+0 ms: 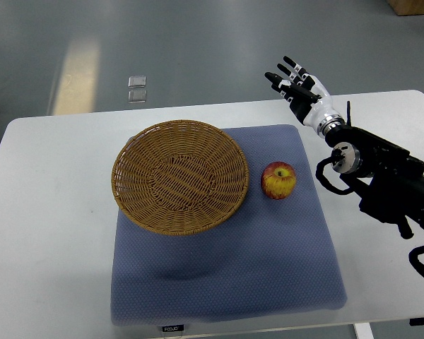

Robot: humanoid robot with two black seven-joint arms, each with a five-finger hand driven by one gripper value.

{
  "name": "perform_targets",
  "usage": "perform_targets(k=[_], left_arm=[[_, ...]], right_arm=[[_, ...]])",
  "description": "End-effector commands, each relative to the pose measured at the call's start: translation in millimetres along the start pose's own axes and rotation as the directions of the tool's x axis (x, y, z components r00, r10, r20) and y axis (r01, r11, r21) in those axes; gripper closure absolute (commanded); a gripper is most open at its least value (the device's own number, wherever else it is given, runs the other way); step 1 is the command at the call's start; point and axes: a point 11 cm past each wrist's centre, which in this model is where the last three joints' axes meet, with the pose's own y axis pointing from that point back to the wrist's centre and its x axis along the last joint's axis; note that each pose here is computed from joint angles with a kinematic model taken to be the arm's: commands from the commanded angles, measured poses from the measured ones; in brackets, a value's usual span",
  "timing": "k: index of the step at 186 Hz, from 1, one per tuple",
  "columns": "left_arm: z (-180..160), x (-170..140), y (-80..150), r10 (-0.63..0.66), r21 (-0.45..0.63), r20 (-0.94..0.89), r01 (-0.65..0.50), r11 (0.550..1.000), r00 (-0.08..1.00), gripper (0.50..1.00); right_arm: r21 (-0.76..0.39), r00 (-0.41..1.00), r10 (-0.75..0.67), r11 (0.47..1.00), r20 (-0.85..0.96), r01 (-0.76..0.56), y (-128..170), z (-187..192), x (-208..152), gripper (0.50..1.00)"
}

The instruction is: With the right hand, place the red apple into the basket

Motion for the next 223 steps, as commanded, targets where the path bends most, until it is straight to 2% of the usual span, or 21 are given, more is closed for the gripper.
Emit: perform_targets(k=[1, 223], left_arm=[[0.3, -0.4, 0.0, -0.002, -0.001, -0.001, 0.002, 1.0, 1.0, 0.5], [-1.2, 0.6, 0.1, 0.001, 0.003, 0.011, -0.001, 1.0, 1.0, 0.5]], right_arm=[[0.0, 1.0, 0.0, 1.0, 0.0, 0.0, 0.1, 0.1, 0.2, 0.576], [0.0, 1.0, 0.011, 1.0, 0.002, -0.011, 0.2, 1.1, 1.2, 0.576]])
